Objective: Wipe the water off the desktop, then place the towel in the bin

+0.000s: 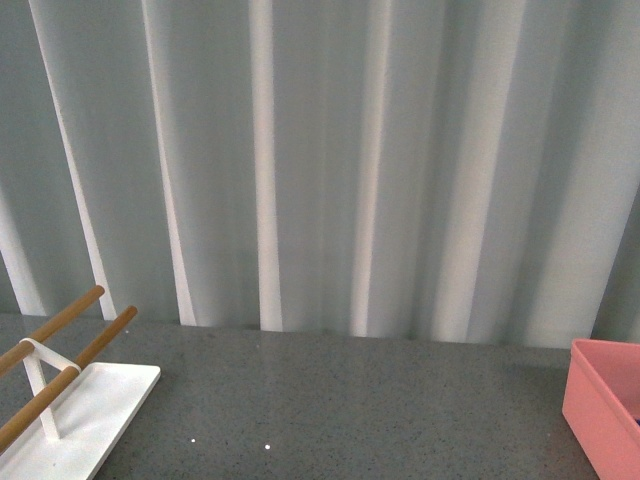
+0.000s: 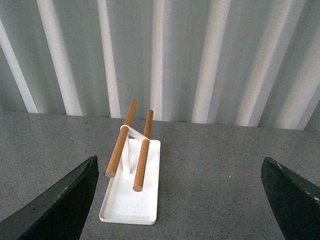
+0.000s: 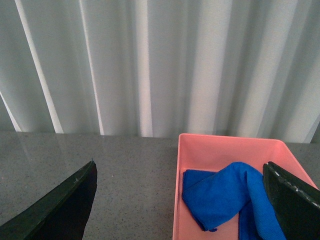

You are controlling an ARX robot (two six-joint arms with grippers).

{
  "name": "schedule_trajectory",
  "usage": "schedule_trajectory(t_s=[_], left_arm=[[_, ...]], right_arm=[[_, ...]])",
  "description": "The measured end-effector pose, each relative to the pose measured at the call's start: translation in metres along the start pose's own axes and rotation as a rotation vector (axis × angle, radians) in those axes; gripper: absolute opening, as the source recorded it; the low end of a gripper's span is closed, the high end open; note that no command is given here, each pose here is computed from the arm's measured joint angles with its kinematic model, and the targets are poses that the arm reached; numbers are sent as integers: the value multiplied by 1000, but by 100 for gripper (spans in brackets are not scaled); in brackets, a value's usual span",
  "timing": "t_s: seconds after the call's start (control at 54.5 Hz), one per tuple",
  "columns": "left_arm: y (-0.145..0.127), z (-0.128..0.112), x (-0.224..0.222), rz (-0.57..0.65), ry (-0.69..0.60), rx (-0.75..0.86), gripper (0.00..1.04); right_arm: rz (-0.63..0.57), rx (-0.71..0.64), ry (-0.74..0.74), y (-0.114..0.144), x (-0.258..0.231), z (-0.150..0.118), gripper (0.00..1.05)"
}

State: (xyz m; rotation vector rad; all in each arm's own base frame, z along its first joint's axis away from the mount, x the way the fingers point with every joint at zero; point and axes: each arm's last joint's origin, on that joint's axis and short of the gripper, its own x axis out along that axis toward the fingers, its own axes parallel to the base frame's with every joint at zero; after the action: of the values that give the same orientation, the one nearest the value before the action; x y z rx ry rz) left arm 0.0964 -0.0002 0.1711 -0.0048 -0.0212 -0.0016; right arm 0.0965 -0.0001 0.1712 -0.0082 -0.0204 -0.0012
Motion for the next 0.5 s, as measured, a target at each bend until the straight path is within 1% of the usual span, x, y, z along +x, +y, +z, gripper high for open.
schedule_trajectory(t_s=[0.495], left_arm=[[0, 0, 0, 0, 0, 0, 98]], right_arm=[[0, 0, 0, 0, 0, 0, 98]])
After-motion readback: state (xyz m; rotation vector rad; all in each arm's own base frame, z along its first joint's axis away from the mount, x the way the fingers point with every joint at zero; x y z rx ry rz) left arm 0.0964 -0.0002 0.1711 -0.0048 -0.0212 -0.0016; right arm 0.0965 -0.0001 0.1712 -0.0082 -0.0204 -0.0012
